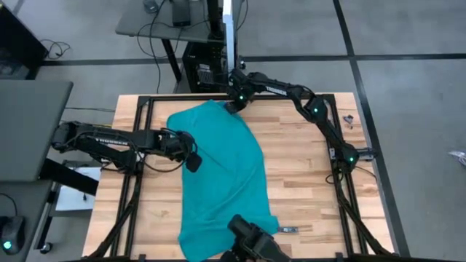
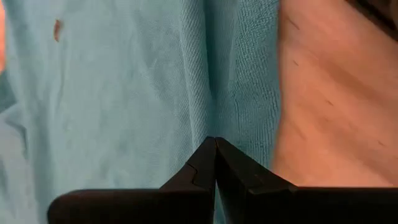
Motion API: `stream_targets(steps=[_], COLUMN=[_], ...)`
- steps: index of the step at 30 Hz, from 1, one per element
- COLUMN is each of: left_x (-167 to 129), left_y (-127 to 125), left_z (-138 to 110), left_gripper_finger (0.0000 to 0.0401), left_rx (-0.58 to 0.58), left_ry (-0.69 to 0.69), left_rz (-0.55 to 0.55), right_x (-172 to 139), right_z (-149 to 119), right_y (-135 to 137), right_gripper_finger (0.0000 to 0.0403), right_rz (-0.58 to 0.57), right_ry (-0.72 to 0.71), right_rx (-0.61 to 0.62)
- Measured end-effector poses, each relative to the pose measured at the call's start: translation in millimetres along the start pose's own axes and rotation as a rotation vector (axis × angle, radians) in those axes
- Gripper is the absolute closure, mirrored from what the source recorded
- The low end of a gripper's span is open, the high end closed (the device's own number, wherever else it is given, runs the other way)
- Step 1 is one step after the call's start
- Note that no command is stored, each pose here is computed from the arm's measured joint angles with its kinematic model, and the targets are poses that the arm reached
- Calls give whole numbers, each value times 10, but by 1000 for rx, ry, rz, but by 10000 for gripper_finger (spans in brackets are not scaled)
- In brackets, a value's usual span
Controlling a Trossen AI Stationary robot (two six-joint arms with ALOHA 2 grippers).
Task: Roll towel
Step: Fold the blue towel
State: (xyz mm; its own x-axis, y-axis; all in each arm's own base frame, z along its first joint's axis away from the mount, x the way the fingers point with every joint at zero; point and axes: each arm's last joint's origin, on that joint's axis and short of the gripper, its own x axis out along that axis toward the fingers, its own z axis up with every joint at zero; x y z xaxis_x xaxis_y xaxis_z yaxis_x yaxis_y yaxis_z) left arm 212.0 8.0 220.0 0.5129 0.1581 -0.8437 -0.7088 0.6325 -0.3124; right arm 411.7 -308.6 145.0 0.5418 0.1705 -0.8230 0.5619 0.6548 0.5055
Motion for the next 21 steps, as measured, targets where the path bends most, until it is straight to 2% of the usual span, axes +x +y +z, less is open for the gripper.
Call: stream_targets(steps=[5, 10, 15, 21], left_x=[1, 1, 1, 1], left_y=[6, 10, 14, 13], left_z=[6, 12, 16, 16], left_gripper_finger=[222, 222, 221, 222], left_rx=[-10, -12, -19, -49], left_ry=[-2, -17, -27, -28], left_rz=[4, 15, 23, 23], right_x=[-71, -94, 1, -16], right_z=[35, 47, -9, -2], right_y=[-111, -125, -105, -257], right_gripper_finger=[403, 403, 403, 403], right_rz=[-16, 71, 83, 79], right_ry=[-19, -13, 16, 19], right_rx=[34, 35, 26, 72])
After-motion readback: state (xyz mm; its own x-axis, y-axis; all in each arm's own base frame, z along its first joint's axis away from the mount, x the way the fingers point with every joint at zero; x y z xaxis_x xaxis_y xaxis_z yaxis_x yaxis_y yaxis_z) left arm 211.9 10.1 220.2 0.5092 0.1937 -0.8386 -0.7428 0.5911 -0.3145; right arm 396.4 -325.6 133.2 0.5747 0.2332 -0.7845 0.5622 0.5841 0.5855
